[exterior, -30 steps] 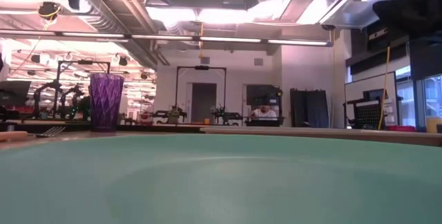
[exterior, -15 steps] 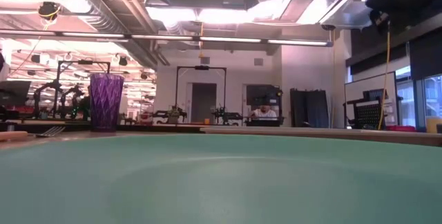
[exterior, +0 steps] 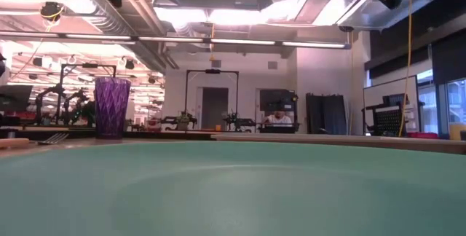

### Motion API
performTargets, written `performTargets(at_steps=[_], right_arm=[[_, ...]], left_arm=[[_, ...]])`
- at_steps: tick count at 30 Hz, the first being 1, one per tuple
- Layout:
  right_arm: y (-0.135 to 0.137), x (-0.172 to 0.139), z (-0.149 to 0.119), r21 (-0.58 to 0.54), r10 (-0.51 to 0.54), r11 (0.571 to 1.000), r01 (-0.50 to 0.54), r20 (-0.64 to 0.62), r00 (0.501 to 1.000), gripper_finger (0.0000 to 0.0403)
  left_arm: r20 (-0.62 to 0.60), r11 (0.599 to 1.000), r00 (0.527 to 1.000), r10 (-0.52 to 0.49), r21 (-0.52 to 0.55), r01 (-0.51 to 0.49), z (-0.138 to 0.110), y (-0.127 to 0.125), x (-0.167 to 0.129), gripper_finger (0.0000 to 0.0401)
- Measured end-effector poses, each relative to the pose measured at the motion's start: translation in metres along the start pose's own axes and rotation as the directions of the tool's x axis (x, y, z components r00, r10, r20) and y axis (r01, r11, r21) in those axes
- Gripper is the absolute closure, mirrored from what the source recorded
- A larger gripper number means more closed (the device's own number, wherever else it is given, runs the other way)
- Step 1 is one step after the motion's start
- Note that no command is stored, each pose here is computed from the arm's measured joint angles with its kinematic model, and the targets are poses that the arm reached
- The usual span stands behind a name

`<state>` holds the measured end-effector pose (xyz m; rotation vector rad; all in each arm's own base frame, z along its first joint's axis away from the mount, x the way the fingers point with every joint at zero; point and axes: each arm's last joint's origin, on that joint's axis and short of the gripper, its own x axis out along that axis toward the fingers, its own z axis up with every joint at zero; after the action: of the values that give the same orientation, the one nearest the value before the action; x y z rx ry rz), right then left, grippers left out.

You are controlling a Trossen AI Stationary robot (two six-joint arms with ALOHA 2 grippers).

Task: Pick and place plate/cup/fork/spoon on tray
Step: Put the purple cup on the top left of the gray tray

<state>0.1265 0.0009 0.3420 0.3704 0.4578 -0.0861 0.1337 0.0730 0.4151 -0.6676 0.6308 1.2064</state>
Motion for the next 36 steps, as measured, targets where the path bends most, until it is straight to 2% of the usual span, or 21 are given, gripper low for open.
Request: performTargets(at_steps=[5, 9, 15, 20, 27, 33, 36], right_arm=[[0.001, -0.003, 0.008, -0.038, -0.009, 0.999, 0.01, 0.021, 1.0, 0.039], [-0.001, -0.004, 0.008, -0.032, -0.021, 0.999, 0.022, 0.028, 0.999, 0.039], [-0.004, -0.004, 0.009, -0.024, -0.039, 0.999, 0.04, 0.033, 0.999, 0.039], [-0.005, -0.004, 0.01, -0.02, -0.048, 0.999, 0.049, 0.036, 0.998, 0.039], [-0.005, -0.004, 0.01, -0.019, -0.05, 0.999, 0.051, 0.037, 0.998, 0.039], [-0.005, -0.004, 0.01, -0.016, -0.049, 0.999, 0.05, 0.038, 0.998, 0.039], [-0.005, -0.004, 0.01, -0.016, -0.049, 0.999, 0.05, 0.038, 0.998, 0.039]], left_arm=[[0.019, 0.998, 0.999, -0.04, -0.045, 0.041, 0.007, -0.002, 0.003, 0.0401], [0.035, 0.997, 0.998, -0.058, -0.039, 0.059, 0.009, -0.004, 0.003, 0.0401], [0.021, 0.999, 0.999, -0.044, -0.018, 0.045, 0.008, -0.002, 0.003, 0.04], [-0.031, 1.0, 1.0, -0.007, 0.003, 0.007, 0.006, -0.003, 0.009, 0.0377], [-0.156, 0.994, 0.983, 0.102, -0.013, -0.105, 0.014, -0.005, 0.037, 0.0341], [-0.273, 0.977, 0.946, 0.175, -0.068, -0.2, 0.029, -0.003, 0.076, 0.0337], [-0.337, 0.975, 0.92, 0.2, -0.022, -0.22, 0.035, -0.002, 0.097, 0.0338]])
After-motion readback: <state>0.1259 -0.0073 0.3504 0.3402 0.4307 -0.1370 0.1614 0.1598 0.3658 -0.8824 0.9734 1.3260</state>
